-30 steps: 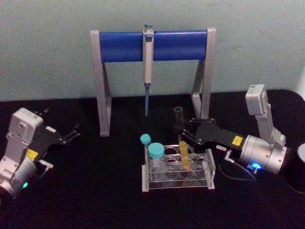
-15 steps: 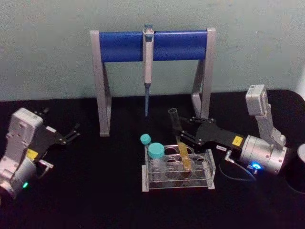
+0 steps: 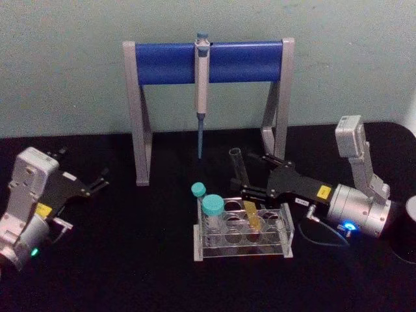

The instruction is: Pick up the test tube from the test tube rack, shake it, then place it back into the test tube rack.

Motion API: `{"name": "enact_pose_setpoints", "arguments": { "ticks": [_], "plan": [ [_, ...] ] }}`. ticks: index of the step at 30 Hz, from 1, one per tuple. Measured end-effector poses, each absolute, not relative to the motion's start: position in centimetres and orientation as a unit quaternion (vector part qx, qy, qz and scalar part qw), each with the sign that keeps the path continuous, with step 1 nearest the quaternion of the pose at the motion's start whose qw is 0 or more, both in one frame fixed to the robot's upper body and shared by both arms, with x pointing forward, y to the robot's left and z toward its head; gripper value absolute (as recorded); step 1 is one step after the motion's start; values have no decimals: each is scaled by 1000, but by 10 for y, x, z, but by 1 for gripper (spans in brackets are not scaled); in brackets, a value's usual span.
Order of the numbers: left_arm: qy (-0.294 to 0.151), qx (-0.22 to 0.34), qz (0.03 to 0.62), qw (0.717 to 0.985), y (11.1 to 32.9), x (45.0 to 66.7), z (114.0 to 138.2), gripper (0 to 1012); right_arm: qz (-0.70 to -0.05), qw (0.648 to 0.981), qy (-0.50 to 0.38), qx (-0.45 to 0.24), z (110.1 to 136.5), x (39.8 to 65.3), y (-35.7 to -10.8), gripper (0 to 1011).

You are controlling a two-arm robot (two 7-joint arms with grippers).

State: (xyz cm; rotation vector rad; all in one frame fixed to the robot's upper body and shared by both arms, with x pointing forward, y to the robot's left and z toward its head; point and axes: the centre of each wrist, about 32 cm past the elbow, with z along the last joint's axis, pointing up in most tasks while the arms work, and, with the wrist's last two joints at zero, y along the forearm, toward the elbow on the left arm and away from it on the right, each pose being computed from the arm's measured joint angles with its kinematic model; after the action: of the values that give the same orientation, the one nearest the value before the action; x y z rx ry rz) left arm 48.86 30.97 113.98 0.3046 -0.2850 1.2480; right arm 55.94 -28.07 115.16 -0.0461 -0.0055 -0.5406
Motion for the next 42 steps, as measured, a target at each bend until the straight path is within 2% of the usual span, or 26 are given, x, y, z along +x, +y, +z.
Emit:
{"name": "enact_pose_setpoints", "arguments": {
  "ticks": [1,6,15,24,28,32,35,42],
  "plan": [
    [-132,141,580,791,310,489,1140,1001,-267,963,-3,-23,1152,559,-281,878],
    [-132,141,580,791,310,489,1140,1001,-267,963,-3,-23,1152,559,-281,997],
    [-132,142,580,791,310,489,1140,1001,-267,964,-4,-21,1152,559,-281,1000],
    [-132,141,580,791,310,489,1140,1001,-281,957,-53,53,1165,546,-287,1000],
    [-132,141,580,791,310,489,1140,1001,-318,942,-70,78,1172,537,-292,1000],
    [-132,141,580,791,310,489,1140,1001,-376,920,-81,71,1178,526,-295,1000],
    [-132,141,580,791,310,489,1140,1001,-435,896,-77,44,1179,518,-297,1000],
    [-132,141,580,791,310,489,1140,1001,-502,863,-47,-17,1169,510,-297,1000]
  ]
}}
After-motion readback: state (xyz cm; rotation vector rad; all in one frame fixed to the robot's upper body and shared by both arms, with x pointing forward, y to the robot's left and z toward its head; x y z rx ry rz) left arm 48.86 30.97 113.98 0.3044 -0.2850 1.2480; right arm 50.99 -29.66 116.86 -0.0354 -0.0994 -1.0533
